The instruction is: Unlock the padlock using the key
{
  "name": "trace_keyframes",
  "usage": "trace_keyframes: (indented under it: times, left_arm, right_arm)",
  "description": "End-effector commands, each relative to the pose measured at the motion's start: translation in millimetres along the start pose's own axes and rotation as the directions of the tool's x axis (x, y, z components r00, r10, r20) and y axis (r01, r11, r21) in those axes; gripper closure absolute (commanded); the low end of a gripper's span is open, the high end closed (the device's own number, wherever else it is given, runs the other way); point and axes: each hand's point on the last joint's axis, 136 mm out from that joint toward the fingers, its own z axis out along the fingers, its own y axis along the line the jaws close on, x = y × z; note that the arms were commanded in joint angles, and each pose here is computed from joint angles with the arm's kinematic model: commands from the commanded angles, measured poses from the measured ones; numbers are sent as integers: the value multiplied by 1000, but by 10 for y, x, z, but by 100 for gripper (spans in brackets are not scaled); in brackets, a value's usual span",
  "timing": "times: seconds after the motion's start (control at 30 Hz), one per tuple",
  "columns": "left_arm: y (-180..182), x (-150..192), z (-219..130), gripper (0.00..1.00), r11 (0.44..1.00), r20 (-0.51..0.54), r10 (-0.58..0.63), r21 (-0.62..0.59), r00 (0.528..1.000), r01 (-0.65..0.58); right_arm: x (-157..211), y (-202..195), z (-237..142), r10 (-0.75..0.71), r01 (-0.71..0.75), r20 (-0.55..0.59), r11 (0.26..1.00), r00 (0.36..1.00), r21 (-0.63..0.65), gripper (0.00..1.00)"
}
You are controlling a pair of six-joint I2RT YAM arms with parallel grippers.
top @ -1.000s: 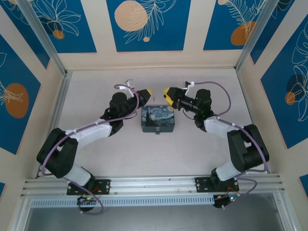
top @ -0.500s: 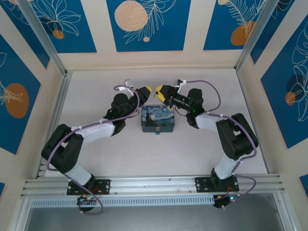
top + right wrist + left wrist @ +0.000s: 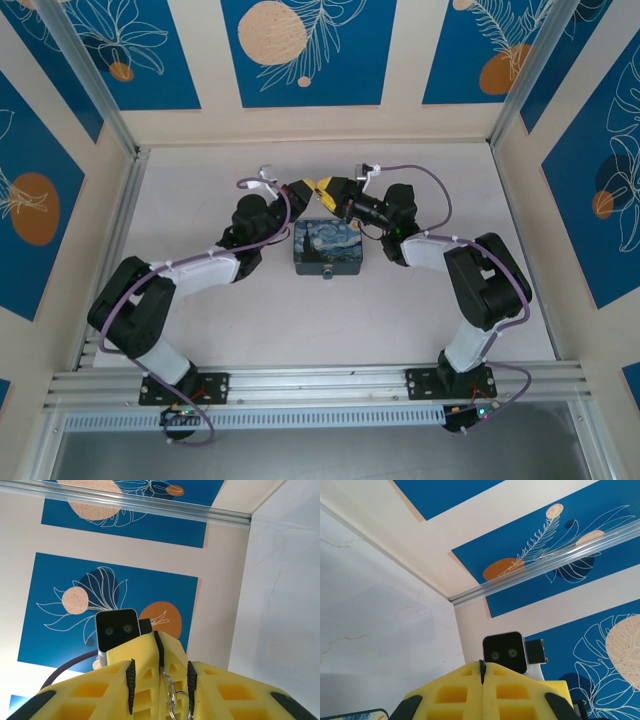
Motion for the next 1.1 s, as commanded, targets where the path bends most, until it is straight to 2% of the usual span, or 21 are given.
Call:
trace_keyframes:
  times: [0.0, 0.43, 1.07]
  left_arm:
    - [-78, -15, 7, 100, 1000, 23, -3, 29, 1000, 2]
    - [-91, -32, 14, 100, 1000, 30, 0, 26, 1000, -1]
    - [-73, -35, 11, 100, 1000, 30, 6, 12, 1000, -6]
  right_arm:
    - [-3, 87, 59, -22, 22, -3, 999, 1000, -31, 66]
    - [34, -33, 40, -4, 4, -9, 1000, 1000, -7, 75]
    - [114, -51, -14, -7, 6, -27, 1000, 1000, -9, 74]
